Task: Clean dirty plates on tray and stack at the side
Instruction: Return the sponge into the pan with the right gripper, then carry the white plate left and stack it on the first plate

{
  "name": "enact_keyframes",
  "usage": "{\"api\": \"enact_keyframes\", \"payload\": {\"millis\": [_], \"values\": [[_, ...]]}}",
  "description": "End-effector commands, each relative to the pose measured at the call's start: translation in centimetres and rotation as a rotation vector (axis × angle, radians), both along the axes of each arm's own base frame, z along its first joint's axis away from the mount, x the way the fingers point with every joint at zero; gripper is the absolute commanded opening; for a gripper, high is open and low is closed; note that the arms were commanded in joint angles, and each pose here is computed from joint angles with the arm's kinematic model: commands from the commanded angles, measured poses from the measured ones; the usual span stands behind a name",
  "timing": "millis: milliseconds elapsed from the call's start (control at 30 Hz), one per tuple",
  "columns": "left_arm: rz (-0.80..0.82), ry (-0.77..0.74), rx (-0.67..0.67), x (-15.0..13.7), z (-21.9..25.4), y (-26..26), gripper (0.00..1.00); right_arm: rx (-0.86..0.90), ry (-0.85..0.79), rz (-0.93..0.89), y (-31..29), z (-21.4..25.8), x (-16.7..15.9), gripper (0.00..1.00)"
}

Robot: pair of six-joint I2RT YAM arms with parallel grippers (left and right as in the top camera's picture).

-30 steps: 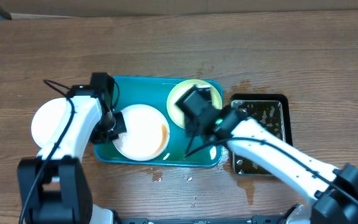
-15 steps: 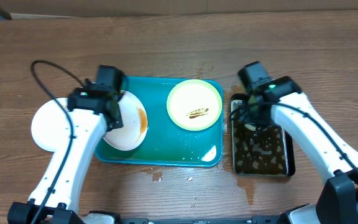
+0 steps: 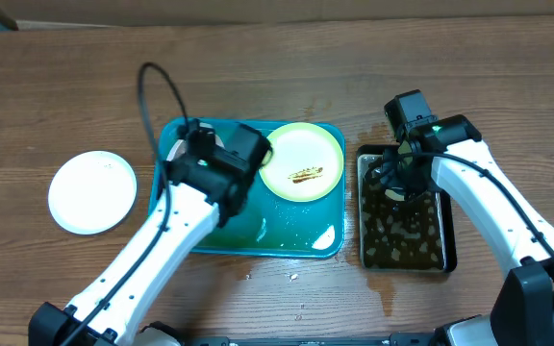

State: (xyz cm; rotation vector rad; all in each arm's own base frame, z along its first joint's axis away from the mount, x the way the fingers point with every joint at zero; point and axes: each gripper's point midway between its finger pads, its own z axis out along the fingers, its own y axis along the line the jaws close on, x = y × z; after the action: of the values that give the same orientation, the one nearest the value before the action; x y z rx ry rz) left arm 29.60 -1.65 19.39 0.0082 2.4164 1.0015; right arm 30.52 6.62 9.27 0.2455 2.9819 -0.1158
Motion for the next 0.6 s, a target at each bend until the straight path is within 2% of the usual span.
{"api": "enact_keyframes", "payload": {"millis": [0,467,533,567], "values": [[-0.022,-0.167,0.126,0.7,3.8,-0.5,0.04,-0.004,0.026,0.005,-0.2,-0.9,-0.6,0.04],[-0.039,-0.176,0.131,0.7,4.0,-1.0,0.04,0.0,0.029,0.005,-0.2,-1.0,-0.7,0.04],[-0.022,-0.185,0.111,0.6,3.8,-0.9,0.04,-0.001,0.029,0.005,-0.2,-1.0,-0.7,0.04],[0.014,-0.167,0.053,0.6,2.9,-0.4,0.04,0.0,0.03,0.005,-0.2,-1.0,-0.7,0.04]]}}
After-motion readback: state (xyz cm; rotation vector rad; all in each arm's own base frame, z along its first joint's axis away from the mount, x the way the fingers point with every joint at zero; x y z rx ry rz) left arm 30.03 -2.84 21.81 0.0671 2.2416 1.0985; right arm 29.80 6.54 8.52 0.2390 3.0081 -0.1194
